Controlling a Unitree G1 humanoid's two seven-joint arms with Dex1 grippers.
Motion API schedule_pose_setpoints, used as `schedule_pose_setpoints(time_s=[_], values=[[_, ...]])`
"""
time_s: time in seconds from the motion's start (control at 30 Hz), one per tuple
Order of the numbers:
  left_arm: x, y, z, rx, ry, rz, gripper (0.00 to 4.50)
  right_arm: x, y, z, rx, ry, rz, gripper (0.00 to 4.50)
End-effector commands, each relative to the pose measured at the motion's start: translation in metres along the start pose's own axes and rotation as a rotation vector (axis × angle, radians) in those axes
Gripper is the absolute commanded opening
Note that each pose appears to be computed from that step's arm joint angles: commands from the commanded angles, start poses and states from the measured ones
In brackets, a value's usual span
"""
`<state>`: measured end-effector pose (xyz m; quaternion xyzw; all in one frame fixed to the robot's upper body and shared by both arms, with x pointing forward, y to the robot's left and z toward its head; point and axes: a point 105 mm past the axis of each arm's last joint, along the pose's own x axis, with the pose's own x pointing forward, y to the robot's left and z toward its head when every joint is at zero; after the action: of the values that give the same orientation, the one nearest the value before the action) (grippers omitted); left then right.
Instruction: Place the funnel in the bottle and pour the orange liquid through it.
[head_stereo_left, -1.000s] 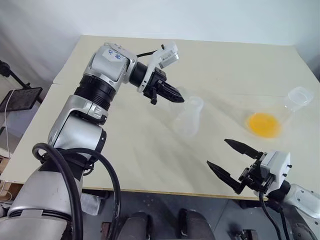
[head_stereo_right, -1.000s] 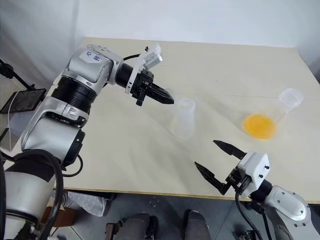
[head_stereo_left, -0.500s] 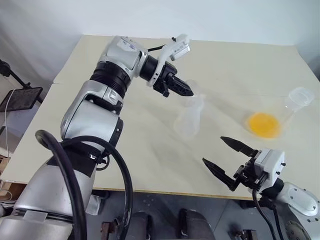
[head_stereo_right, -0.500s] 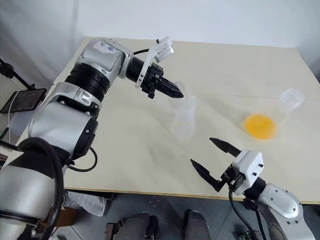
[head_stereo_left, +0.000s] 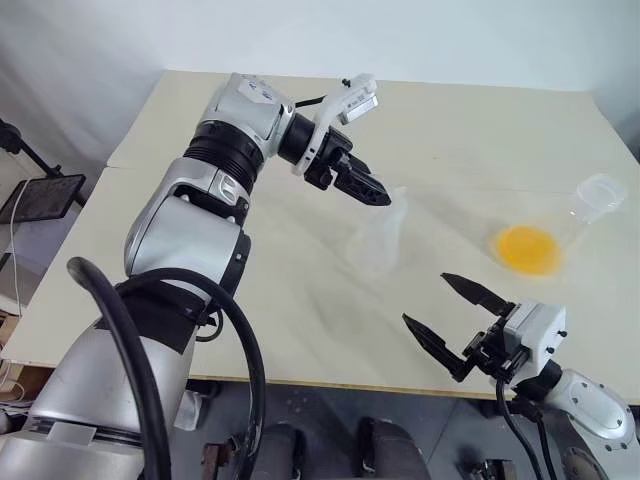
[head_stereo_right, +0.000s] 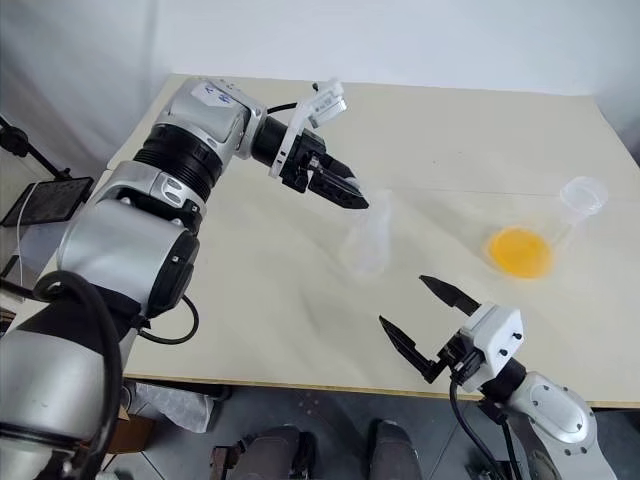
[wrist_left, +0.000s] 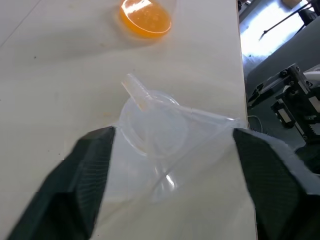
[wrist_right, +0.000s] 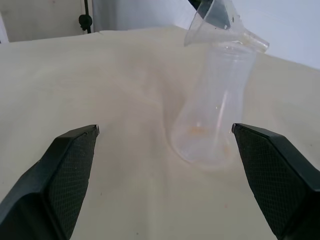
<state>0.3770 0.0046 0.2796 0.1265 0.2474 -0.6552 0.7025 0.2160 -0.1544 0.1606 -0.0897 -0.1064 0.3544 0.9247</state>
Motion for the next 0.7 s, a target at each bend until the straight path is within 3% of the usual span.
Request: schedule_pose_setpoints(time_s=[0.03, 0.27, 0.3, 0.37, 0.7], values=[[-0.003, -0.0053, 0.0142, 0.06, -0.01, 0.005, 4.44, 0.0034, 0.0036, 0.0142, -0.033, -0.061, 0.009, 4.5], [-0.0015, 0.0006, 0.009, 0.087, -0.014, 0.027, 4.44, 0.0033, 0.0023, 0.0154, -0.039, -0.062, 0.012, 4.5], [-0.0015, 0.0016, 0.0088, 0.083, -0.021, 0.033, 4.26, 0.0034, 0.0023, 0.0154, -0.038, -0.062, 0.012, 4.5], [-0.0016, 0.0037, 0.0073, 0.091, -0.019, 0.046, 3.85, 0.0029, 0.0025, 0.0157, -0.038, -0.062, 0.012, 4.5], [-0.0035, 0.0038, 0.0045, 0.082, -0.037, 0.027, 0.65, 0.0034, 0.0023, 0.0155, -0.036, -0.059, 0.015, 4.5]])
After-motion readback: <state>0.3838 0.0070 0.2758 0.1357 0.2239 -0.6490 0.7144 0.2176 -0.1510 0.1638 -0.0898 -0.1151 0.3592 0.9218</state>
